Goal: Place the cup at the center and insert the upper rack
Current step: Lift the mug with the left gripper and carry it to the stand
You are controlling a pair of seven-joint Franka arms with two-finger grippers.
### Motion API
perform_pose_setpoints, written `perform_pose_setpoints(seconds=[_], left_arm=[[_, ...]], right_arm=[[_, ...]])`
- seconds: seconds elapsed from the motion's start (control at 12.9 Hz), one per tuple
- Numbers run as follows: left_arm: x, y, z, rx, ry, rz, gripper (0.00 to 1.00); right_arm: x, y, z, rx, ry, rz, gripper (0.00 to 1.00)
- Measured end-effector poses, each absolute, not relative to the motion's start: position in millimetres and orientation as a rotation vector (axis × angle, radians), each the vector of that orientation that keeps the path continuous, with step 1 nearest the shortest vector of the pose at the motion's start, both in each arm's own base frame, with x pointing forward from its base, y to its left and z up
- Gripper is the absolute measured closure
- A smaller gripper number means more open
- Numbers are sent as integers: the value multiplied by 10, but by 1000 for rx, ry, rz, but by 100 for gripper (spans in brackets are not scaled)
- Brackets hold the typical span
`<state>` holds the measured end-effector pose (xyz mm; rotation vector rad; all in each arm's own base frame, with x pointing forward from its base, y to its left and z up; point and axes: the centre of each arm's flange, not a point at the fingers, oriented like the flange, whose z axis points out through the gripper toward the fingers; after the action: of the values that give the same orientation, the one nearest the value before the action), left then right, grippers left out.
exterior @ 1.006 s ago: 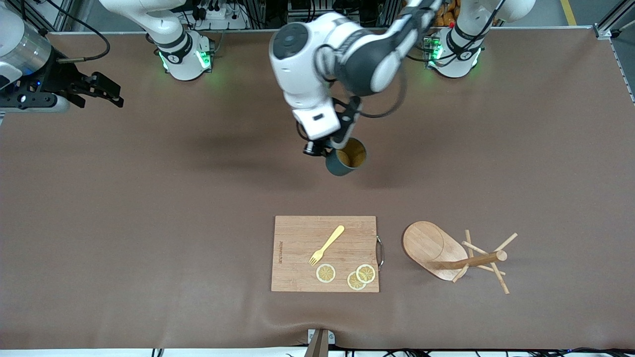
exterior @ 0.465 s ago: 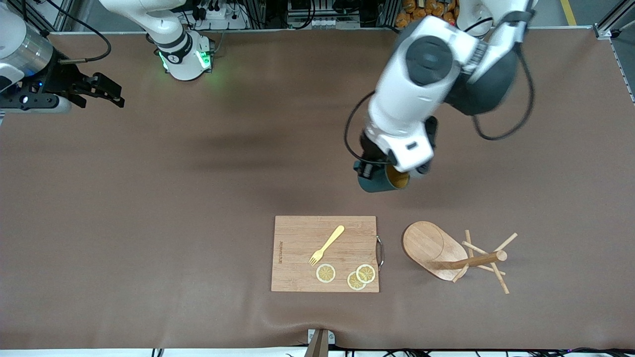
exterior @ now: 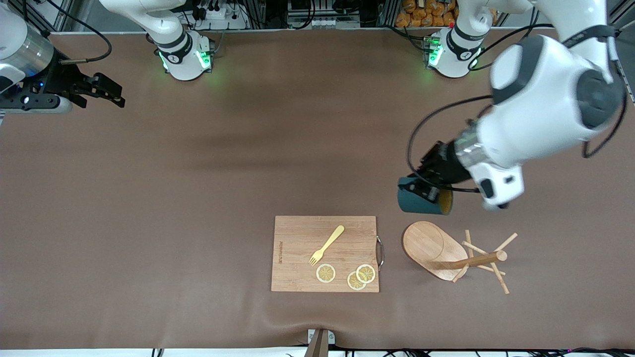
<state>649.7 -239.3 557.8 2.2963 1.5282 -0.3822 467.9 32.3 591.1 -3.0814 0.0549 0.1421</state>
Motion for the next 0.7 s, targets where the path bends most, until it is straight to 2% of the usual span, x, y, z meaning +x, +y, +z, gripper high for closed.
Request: perform_pose_setpoints(seconds=[0.31,0.7], left_arm=[[6757,-1608,5506,2120,1419,-503,79],[6881,-1567,5330,1990,1291,-613,79]], right_arm=[[4678,325,5907,-3082,54,144,0],[4677,325,5905,-3083,54,145,0]])
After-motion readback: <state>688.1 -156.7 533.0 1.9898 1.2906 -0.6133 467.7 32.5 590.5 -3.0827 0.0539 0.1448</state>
